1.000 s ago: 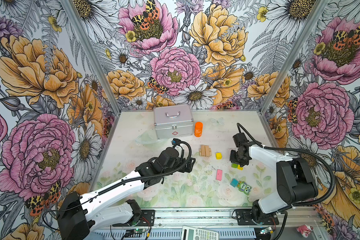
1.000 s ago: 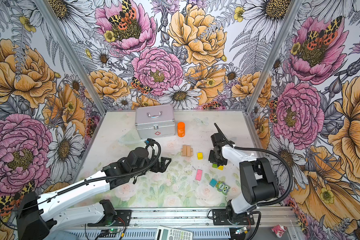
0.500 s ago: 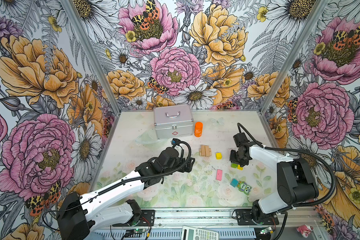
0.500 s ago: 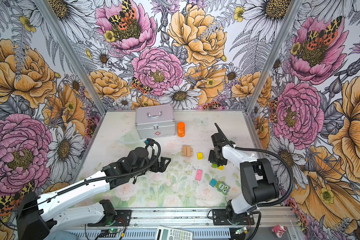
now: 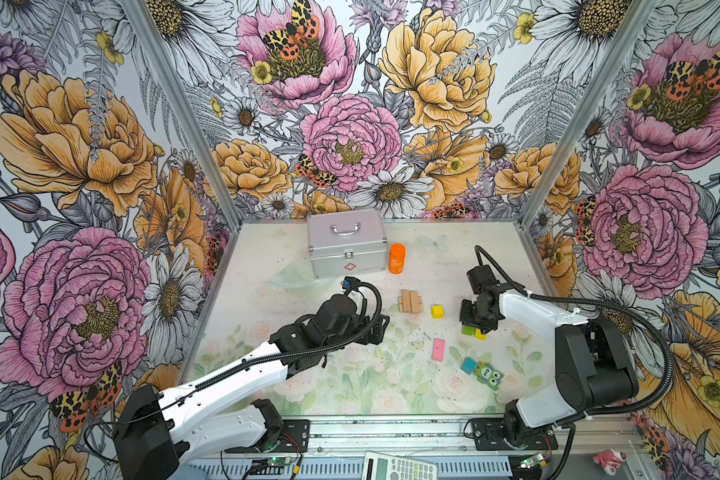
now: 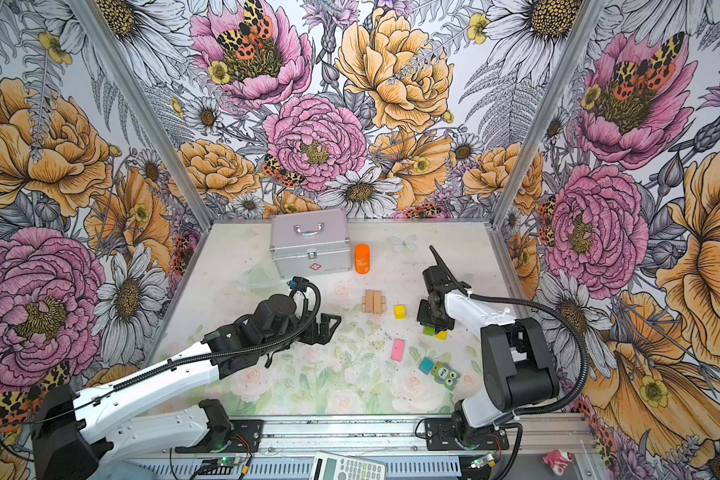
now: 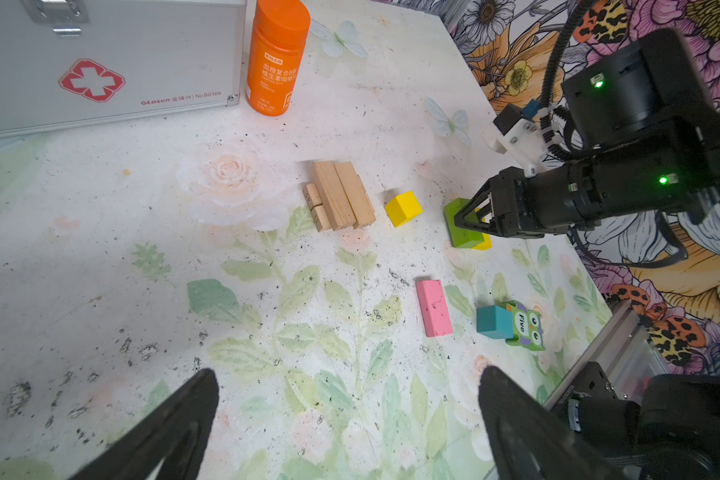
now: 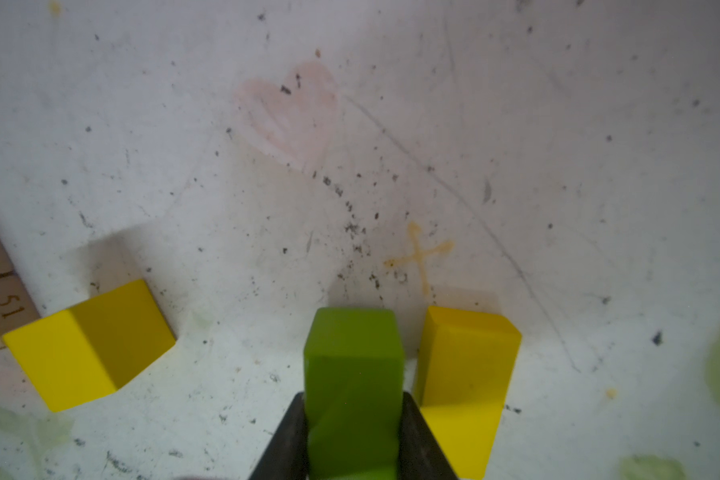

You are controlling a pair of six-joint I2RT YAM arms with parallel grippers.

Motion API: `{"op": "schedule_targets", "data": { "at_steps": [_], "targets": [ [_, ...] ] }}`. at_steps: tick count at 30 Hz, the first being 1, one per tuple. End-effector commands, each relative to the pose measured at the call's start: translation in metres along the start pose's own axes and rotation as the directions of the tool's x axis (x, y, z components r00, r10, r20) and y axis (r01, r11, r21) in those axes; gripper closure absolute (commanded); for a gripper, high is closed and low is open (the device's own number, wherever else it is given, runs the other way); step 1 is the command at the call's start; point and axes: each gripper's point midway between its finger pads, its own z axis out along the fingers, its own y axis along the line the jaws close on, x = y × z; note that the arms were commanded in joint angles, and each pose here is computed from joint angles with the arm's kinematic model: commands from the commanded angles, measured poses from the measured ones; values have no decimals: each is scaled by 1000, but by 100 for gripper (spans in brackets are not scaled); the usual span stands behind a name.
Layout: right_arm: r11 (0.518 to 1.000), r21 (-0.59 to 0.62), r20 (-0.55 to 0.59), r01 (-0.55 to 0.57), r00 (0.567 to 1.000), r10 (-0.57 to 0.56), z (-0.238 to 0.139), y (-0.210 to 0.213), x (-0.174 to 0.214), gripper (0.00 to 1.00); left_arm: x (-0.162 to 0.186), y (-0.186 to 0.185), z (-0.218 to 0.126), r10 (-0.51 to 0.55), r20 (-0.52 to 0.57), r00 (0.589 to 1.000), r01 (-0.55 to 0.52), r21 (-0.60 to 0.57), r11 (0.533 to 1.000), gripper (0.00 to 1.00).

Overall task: Build the wood block tower
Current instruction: 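Lift the green block and set it down farther from the robot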

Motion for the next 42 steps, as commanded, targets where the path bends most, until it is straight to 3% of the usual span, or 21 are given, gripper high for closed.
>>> {"op": "schedule_targets", "data": {
  "at_steps": [1,7,21,28,33,42],
  "targets": [
    [1000,-4,22,10,1000,-10,-2,1,-9,69,-13,1,-7,-17,42,999,17,-10,1000,1],
    [1000,5,27,21,999,-21,-1,3,-17,68,-12,2,-7,-17,41,999,17,-11,1000,1],
    [1000,10,41,28,999,-29,14,18,-73,68,-15,11,-16,-29,60,998,30,-24,999,1],
    [1000,0,45,13,999,-13,18,16,-91,61,-18,14,-18,-34,67,997,36,-34,999,1],
    [1000,-20,90,12,996,-10,-5,16,-88,38,-17,15,-18,-38,66,997,40,-36,999,1],
    [994,-106,145,30,989,-15,-66,33,-33,35,-13,16,-18,-47,58,997,49,-33,998,1]
  ]
}}
